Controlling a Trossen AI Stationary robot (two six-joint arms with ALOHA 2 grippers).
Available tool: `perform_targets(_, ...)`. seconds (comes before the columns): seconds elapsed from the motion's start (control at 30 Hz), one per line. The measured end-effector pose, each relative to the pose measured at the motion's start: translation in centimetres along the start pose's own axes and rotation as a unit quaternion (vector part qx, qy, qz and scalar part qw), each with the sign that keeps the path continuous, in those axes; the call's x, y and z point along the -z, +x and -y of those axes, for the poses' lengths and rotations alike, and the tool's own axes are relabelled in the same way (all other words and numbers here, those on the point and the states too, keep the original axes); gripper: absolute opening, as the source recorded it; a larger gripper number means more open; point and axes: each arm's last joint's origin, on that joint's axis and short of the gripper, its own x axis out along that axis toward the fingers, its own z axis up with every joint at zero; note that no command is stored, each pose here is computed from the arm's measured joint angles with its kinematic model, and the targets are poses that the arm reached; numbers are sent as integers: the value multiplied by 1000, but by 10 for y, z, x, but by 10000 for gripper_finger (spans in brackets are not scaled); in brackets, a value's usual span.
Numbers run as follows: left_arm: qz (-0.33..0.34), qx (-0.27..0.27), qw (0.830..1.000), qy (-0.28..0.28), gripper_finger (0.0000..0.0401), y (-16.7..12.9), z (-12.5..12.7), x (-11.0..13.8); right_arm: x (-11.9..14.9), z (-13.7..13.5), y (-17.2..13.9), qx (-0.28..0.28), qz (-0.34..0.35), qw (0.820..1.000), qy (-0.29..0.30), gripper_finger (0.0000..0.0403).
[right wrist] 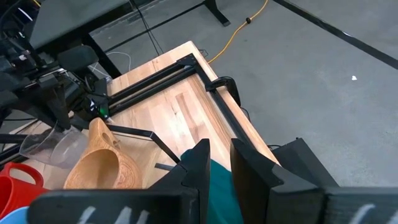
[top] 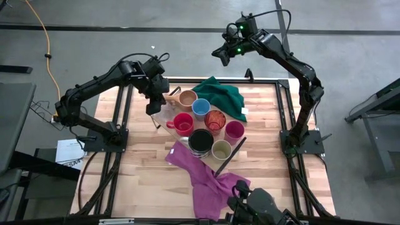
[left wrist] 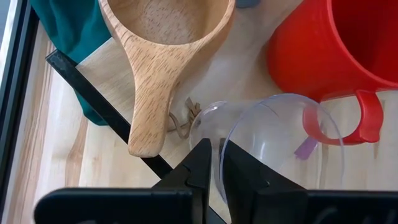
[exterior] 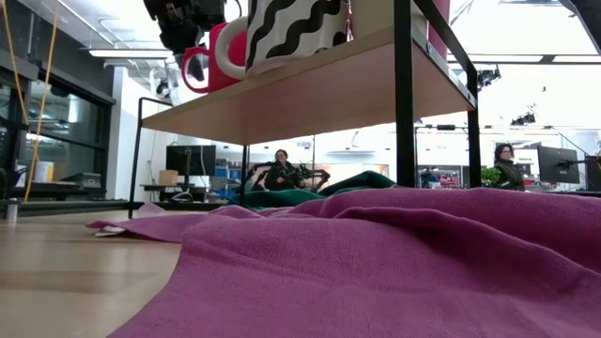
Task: Stack small to large cups/mugs on shelf
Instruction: Put the transparent mug on the shelf
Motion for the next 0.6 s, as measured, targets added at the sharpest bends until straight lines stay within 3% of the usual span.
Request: perform_targets(0.6,8,5,1000,7,31,-1,0,-1,0,0,0,0,0,1000,-1,55)
